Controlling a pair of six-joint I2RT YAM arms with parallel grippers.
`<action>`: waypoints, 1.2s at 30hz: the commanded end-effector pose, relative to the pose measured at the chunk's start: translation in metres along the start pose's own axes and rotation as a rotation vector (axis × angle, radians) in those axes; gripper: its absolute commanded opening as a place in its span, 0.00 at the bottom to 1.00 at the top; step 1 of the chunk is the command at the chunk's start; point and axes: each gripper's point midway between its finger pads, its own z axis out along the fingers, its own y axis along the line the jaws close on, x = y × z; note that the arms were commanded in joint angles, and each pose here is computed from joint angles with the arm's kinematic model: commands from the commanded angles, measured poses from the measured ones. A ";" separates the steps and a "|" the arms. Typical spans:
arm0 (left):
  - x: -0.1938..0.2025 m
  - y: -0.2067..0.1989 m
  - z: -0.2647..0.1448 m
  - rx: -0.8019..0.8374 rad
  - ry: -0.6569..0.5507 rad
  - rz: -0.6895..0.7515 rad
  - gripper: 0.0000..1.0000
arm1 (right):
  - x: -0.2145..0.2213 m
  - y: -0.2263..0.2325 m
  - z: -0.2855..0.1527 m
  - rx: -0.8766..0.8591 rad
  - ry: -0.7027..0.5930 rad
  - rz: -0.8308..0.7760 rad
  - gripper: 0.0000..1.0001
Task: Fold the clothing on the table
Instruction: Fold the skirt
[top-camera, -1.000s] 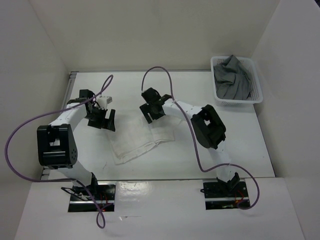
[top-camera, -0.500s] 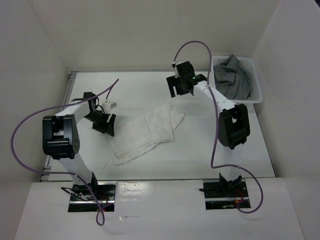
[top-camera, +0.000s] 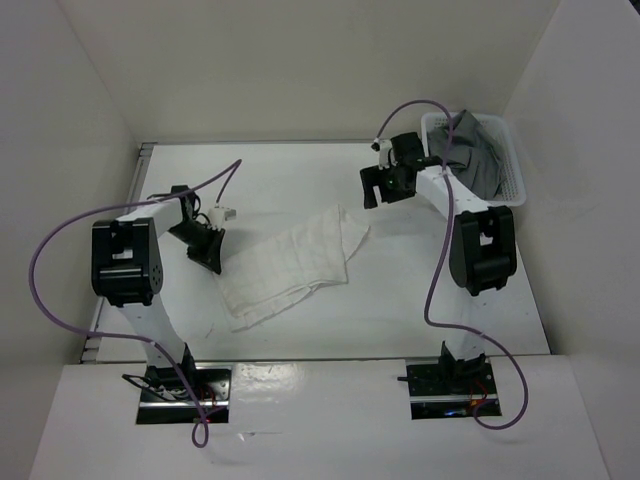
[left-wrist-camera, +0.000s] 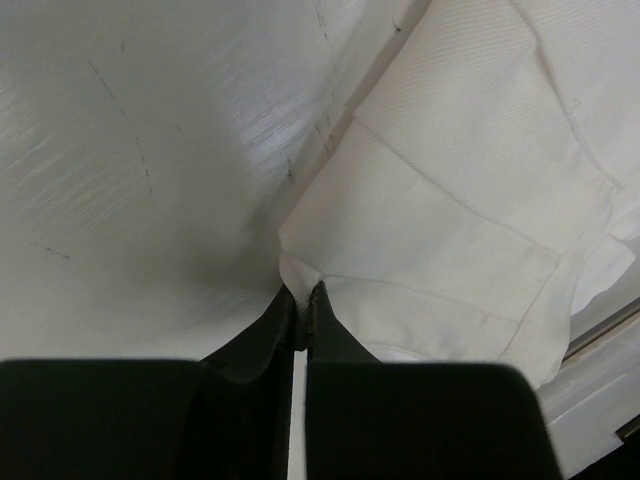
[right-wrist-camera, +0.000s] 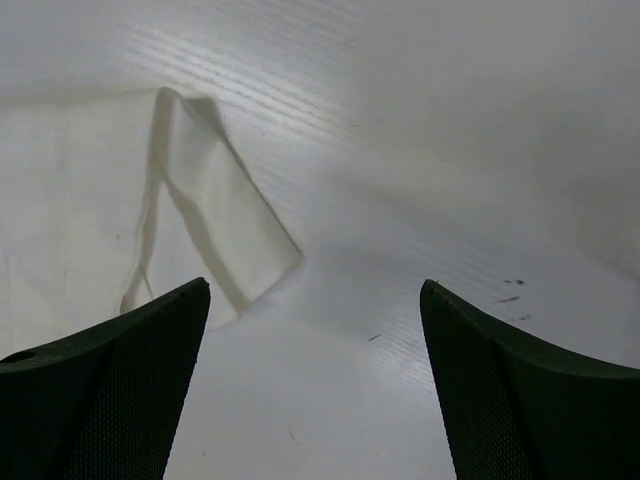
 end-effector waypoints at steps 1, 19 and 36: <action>-0.001 0.005 0.009 0.015 0.021 0.039 0.00 | 0.023 0.025 0.016 -0.198 0.065 -0.034 0.90; -0.009 0.012 0.014 0.007 0.027 0.002 0.00 | 0.086 0.063 0.057 -0.520 0.231 -0.051 0.92; -0.002 0.012 0.014 -0.001 0.052 -0.015 0.02 | 0.096 0.102 0.055 -0.621 0.283 -0.080 0.92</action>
